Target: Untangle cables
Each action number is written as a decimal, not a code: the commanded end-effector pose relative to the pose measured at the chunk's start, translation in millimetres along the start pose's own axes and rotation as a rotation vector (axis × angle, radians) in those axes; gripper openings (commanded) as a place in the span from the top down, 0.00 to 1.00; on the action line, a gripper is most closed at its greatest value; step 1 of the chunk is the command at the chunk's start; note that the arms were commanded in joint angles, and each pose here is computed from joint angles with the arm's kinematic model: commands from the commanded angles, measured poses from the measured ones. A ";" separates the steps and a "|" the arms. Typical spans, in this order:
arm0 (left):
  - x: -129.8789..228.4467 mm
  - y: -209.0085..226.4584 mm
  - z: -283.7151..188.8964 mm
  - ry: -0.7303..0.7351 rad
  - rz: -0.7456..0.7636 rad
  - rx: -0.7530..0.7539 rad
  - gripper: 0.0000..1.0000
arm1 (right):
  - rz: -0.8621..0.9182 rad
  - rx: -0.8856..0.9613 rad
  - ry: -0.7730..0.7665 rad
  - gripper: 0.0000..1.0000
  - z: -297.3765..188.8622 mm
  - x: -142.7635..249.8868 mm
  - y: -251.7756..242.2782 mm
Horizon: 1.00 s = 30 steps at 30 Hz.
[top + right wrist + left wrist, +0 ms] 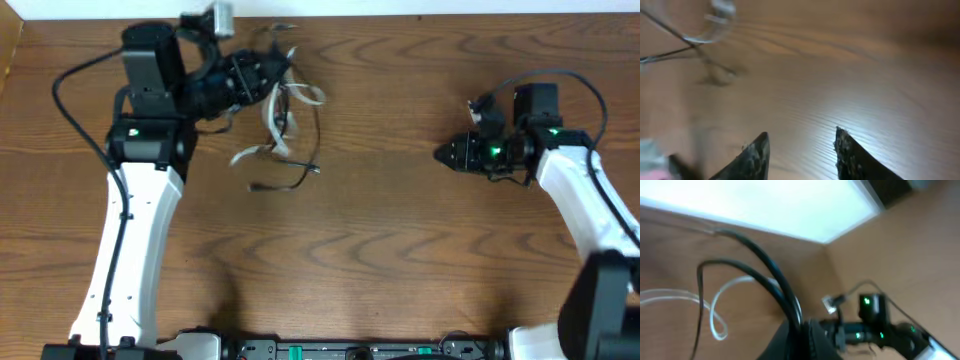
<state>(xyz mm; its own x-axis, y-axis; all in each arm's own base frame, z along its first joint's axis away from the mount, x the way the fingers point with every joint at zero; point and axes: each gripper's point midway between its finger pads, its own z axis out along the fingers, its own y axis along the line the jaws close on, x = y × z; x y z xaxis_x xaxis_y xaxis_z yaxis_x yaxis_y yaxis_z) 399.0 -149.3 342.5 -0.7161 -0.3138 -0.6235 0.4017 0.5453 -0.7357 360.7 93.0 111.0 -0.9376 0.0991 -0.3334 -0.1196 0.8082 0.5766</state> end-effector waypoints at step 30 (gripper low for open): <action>98.9 -22.1 67.6 0.221 0.281 -0.274 0.35 | -0.010 0.124 -0.280 0.38 -105.5 -12.0 32.2</action>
<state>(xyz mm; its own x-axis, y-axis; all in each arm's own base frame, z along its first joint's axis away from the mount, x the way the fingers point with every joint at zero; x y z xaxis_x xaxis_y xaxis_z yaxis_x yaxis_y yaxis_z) 358.6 -250.6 245.7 -0.7812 0.0296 -0.6235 0.4047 0.7844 -0.4699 330.3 56.8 222.5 -0.7868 0.2216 -0.5761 -0.0975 0.8770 0.4704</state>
